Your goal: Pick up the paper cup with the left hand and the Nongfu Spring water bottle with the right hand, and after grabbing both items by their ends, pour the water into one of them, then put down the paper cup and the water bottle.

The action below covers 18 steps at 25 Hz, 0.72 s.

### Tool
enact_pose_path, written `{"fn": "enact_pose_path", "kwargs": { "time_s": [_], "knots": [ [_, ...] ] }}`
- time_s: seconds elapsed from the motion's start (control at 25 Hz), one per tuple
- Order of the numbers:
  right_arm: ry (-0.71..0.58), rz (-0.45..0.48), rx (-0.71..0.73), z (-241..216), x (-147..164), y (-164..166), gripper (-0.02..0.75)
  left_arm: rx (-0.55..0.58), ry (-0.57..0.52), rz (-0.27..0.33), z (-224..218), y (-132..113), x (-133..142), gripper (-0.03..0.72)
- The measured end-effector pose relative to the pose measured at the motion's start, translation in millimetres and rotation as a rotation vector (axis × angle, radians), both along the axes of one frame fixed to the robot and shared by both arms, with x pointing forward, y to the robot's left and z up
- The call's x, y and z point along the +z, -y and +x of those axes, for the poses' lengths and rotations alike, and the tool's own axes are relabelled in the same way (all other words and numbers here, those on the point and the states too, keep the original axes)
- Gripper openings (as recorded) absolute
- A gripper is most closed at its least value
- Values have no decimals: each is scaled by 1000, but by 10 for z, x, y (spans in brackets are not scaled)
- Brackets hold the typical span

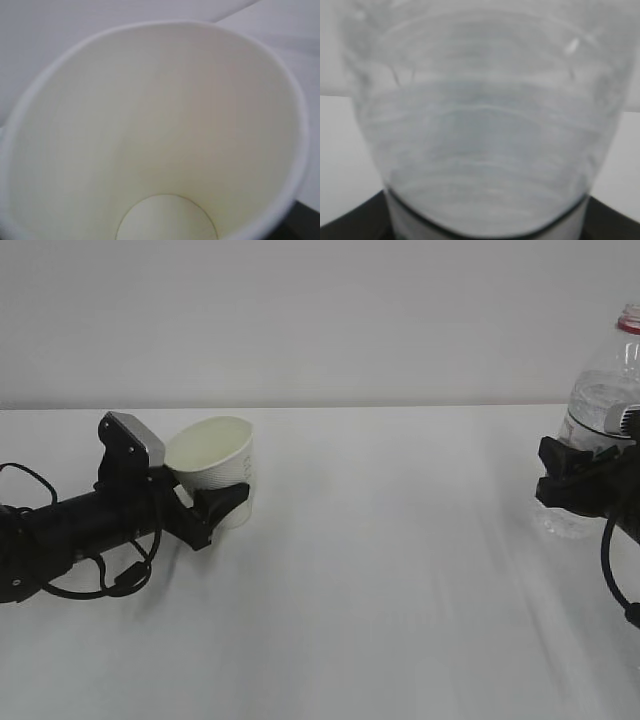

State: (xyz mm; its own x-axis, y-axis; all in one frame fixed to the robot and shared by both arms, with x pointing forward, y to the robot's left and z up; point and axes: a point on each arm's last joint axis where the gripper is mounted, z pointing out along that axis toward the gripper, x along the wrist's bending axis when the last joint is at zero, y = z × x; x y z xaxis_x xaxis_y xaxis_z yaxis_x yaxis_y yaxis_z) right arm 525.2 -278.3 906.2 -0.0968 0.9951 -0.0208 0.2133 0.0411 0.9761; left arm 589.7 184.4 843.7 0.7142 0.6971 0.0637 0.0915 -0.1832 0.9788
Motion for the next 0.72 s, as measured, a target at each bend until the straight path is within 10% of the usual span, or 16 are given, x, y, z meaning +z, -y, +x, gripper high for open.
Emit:
{"fn": "enact_pose_path", "kwargs": {
  "time_s": [0.72],
  "knots": [
    [0,-2,0,0,0,0,440,-224,5,10,-296,647,-2,543]
  ]
}}
